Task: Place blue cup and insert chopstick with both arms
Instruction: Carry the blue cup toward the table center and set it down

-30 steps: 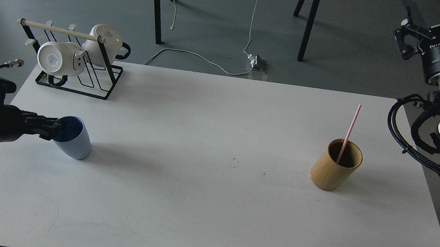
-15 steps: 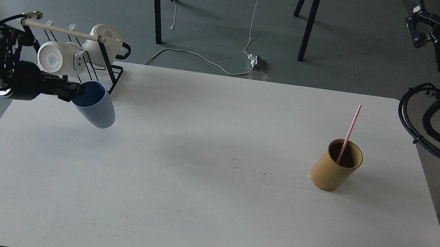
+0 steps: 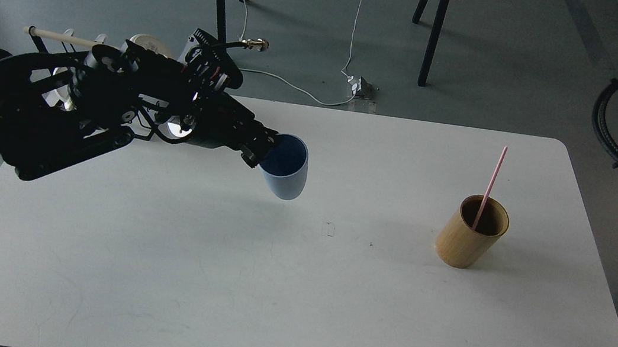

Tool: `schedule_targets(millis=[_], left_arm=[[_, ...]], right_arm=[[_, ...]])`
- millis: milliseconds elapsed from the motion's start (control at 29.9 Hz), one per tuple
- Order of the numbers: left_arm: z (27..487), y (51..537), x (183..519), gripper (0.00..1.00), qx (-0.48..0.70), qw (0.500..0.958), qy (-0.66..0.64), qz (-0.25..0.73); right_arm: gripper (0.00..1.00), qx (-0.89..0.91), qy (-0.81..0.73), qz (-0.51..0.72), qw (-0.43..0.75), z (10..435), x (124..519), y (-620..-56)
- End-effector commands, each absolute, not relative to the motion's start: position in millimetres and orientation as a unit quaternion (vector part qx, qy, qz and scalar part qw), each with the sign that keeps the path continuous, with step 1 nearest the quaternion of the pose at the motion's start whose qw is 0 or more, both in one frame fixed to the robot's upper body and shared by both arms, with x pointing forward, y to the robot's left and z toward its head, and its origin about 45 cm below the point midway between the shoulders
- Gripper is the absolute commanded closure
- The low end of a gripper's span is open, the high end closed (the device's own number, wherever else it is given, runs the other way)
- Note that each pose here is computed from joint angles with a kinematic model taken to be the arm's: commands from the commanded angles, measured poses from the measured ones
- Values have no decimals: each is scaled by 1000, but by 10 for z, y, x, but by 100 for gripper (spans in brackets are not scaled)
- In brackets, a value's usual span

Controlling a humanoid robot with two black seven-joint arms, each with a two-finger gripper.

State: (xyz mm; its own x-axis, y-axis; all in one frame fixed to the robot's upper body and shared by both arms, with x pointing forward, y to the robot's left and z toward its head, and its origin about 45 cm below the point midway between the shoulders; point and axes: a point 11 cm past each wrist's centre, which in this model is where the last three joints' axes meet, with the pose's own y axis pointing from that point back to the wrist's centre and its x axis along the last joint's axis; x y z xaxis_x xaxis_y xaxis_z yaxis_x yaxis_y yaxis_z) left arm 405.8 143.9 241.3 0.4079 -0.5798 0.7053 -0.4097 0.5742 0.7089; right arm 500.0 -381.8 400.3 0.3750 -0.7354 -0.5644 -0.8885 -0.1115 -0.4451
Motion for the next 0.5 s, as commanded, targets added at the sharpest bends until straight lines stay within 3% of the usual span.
schedule_targets(millis=[0,134,468], left_arm=[[2241,1093,3939,96,446,703,-548,-84],[1996,1055,3928,96,474,687,-542,-99],[1696,917,3901,96,486,695,-518,-107]], right_arm=[[0,-738,552,104,374,3955,4994,-3826],[0,-737,554,105,373,3937,4991,-3834],[0,-736,558,110,367,3851,4978,-3849]])
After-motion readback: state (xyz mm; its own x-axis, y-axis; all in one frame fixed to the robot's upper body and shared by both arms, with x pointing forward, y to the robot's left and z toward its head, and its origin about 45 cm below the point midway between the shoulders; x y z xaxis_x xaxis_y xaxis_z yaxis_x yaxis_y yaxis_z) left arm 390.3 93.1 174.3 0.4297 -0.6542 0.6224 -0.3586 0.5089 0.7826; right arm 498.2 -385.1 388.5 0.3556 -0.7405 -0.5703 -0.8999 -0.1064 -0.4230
